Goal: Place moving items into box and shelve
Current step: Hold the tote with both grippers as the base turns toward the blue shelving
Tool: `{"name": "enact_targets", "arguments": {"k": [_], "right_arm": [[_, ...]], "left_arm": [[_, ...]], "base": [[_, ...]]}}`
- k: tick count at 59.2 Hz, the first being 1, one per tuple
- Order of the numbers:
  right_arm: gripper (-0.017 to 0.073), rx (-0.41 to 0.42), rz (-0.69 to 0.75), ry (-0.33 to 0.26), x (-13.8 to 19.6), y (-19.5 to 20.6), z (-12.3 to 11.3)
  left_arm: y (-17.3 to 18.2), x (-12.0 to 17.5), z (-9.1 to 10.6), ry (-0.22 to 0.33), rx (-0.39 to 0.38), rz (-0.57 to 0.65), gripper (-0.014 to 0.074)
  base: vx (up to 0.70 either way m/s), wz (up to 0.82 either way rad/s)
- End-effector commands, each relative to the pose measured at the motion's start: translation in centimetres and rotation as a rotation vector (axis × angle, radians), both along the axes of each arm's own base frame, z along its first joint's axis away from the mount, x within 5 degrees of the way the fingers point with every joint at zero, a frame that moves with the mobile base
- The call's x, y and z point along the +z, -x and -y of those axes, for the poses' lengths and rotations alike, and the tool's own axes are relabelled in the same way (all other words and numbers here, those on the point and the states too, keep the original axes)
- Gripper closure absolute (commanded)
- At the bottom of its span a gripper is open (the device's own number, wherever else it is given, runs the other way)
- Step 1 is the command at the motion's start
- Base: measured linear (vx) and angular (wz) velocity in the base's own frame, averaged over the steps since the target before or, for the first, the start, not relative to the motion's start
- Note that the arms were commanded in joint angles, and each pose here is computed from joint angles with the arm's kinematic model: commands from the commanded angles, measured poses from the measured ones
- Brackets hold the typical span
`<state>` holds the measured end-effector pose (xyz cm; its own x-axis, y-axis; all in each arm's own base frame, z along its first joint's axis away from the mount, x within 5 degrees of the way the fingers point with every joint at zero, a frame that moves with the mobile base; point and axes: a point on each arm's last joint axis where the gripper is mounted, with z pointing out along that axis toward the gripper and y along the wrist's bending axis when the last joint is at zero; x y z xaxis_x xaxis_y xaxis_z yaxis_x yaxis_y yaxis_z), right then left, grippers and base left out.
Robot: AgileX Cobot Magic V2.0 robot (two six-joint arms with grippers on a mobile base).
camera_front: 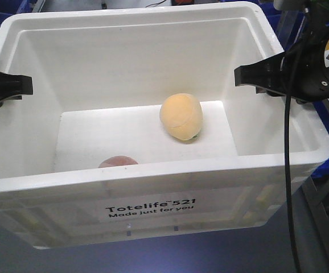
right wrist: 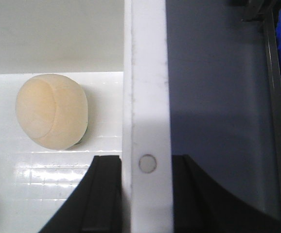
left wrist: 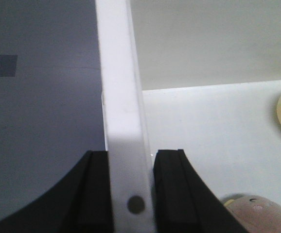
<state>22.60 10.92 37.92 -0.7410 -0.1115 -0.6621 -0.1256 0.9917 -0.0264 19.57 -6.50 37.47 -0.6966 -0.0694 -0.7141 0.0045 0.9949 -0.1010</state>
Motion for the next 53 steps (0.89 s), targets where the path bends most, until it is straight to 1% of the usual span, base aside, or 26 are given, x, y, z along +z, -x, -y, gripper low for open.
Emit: {"name": "enact_targets", "arguments": {"k": [1,23,53], "right_arm": [[0.0502,0.015,0.186,0.001,2.89,0.06,0.82],[0.0502,0.015,0.186,0.001,2.89,0.06,0.82],[0.0502,0.015,0.186,0.001,2.89,0.06,0.82]], "left_arm": [[0.16,2.77,-0.37,-0.009,-0.024,0.182,0.0446],[0.16,2.77,-0.37,-0.009,-0.024,0.182,0.0446],[0.16,2.77,-0.37,-0.009,-0.024,0.182,0.0446]], "base": [[0.27,0.21],[0.23,0.31],[0.15,0.48]]}}
